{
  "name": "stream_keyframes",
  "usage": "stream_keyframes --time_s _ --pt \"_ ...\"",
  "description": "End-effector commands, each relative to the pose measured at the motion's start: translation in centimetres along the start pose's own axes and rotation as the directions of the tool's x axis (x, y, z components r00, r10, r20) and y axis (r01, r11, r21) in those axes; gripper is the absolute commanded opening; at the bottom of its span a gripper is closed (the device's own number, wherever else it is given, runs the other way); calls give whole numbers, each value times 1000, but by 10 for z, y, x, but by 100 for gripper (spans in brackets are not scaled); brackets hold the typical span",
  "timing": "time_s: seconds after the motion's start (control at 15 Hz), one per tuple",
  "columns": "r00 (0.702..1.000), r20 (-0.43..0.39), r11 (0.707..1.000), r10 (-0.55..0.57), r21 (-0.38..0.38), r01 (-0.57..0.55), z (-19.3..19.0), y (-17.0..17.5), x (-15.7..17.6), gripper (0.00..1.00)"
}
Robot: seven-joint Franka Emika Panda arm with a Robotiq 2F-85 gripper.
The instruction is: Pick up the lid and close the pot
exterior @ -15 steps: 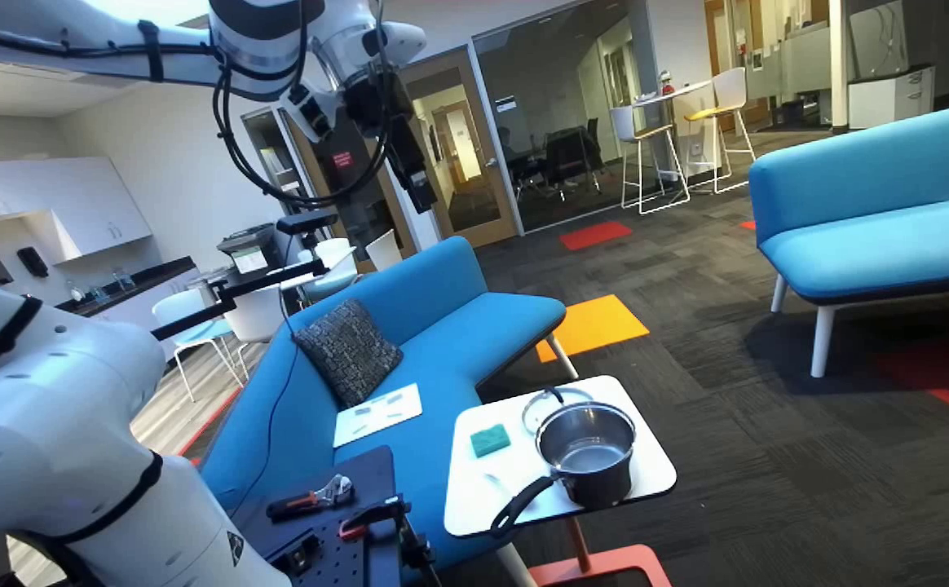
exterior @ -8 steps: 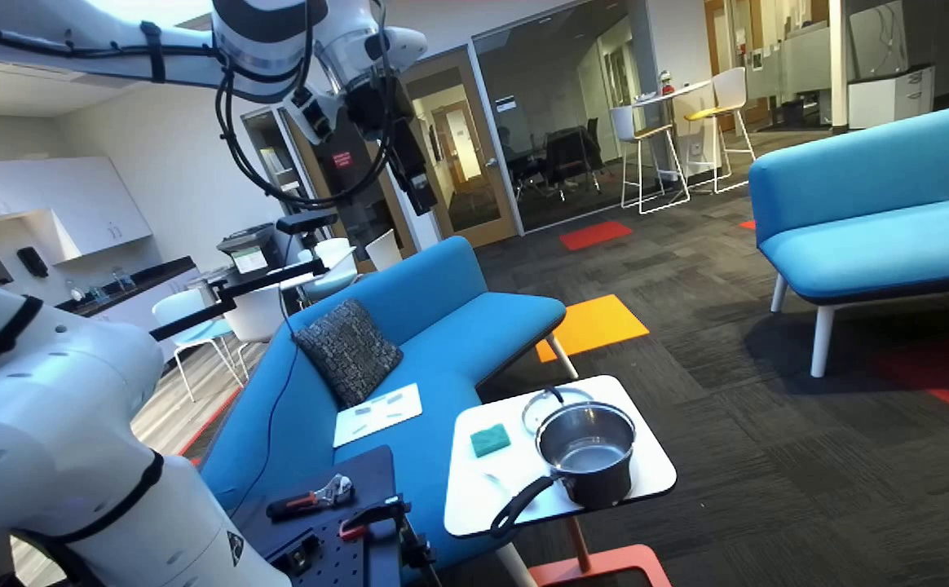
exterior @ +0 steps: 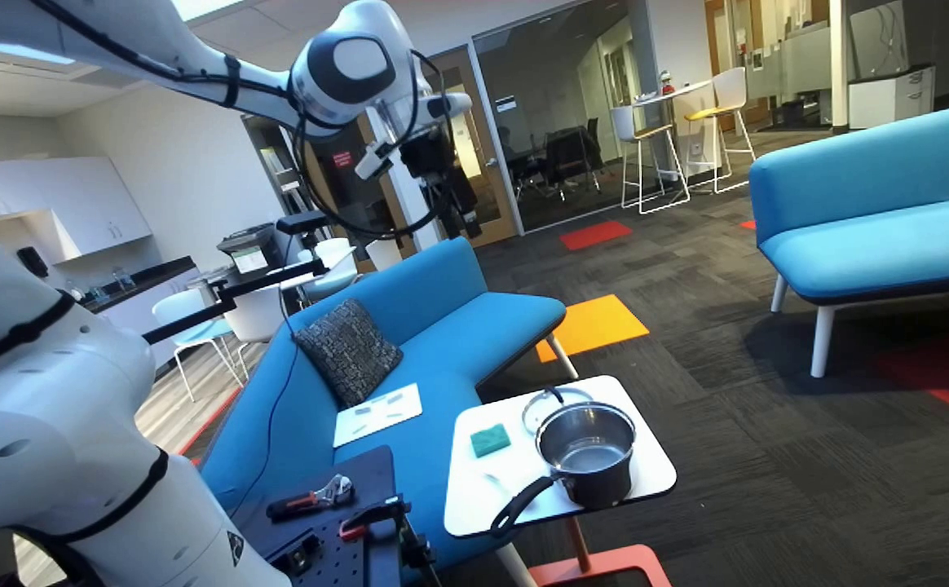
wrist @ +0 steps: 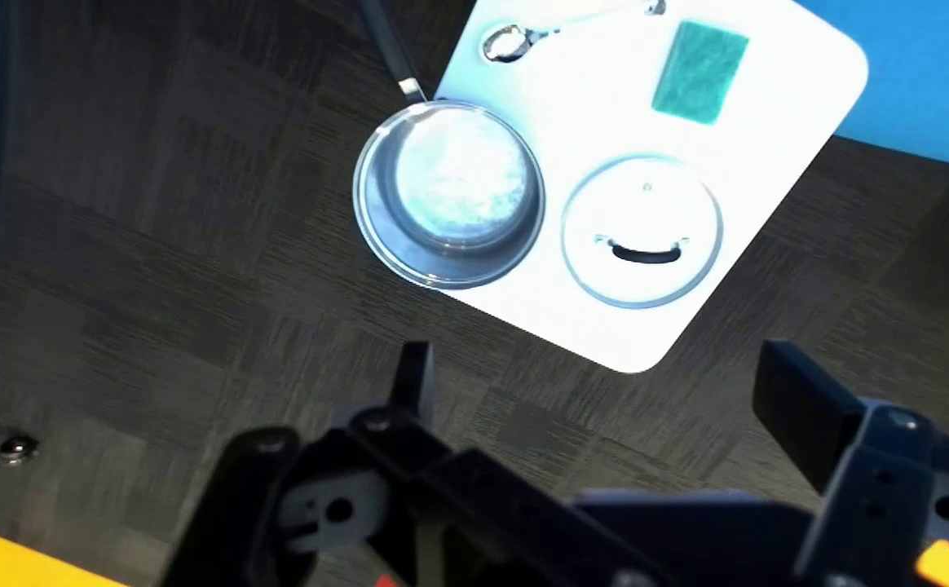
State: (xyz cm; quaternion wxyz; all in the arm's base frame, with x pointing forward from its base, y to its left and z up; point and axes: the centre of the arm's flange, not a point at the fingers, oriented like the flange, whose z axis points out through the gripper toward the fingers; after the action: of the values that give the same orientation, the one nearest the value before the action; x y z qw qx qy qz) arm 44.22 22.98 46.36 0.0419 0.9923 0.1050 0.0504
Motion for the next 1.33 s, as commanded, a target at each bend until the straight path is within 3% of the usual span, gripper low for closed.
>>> stream_keyframes --time_s 0.0,0.2,0.27,0.67,0.8,1.0,1.27 --pt "996 -16 995 -88 51 89 38 -25 46 100" --pt "992 8 991 -127 46 126 66 -43 61 100" --pt "996 1 994 -94 52 93 60 -33 39 100" --pt "991 24 990 -132 58 130 77 -40 52 100" --pt "967 7 965 -254 74 253 108 -38 66 100" --pt "905 11 899 -425 119 421 153 -61 75 100" --pt "784 26 777 -620 161 608 227 -83 91 100"
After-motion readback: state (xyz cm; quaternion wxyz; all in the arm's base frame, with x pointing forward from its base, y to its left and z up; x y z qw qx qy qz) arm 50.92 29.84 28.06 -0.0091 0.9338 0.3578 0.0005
